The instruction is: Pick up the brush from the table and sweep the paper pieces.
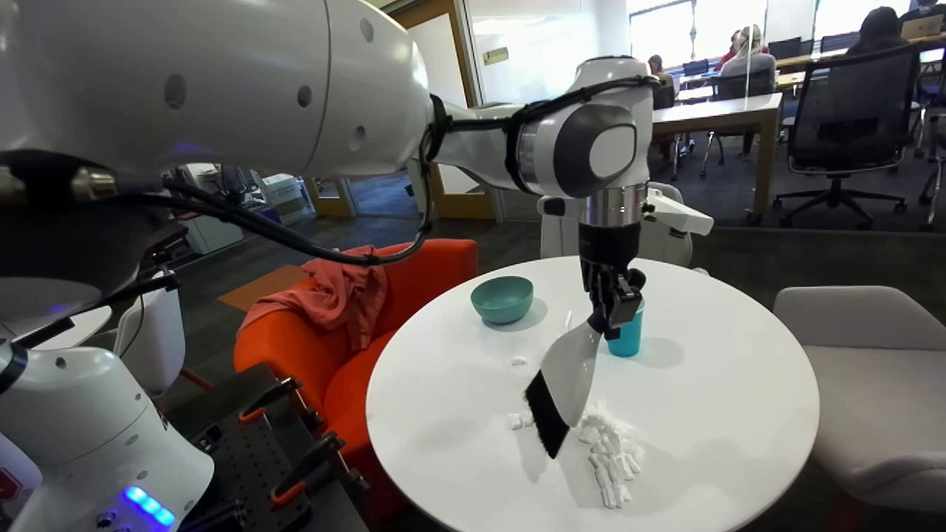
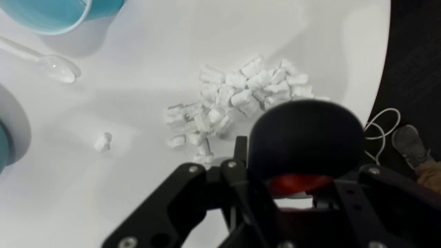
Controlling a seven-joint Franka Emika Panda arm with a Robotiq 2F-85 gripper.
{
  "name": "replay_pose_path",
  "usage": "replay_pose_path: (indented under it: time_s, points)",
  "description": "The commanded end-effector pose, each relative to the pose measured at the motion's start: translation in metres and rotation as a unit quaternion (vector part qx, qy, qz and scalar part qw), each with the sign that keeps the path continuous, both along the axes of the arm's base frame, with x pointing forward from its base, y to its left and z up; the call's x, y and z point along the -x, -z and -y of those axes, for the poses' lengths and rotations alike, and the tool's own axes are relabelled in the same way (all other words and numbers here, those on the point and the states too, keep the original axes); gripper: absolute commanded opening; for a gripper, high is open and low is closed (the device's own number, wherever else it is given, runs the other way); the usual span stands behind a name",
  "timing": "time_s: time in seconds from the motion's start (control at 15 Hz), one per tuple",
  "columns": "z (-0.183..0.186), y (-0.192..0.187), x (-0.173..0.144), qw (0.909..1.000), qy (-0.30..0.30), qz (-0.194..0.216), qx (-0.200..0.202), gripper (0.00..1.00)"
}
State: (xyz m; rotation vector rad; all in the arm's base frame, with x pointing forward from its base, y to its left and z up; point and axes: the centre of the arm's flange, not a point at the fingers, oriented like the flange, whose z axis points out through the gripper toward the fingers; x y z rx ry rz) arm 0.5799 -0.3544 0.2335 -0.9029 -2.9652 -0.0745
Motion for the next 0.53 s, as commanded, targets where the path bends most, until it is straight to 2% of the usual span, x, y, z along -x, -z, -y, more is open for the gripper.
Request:
replay_pose_path:
  time_s: [0.0, 0.2, 0.47]
  points:
    - [-0.027, -0.023, 0.02, 0.9985, 0.04, -0.028, -0.027, 0.12]
    - [-0.059, -0.009, 0.026, 0.9895, 0.106, -0.071, -0.067, 0.12]
    - [-0.116, 0.025, 0.028, 0.9636, 0.24, -0.069, -0.095, 0.12]
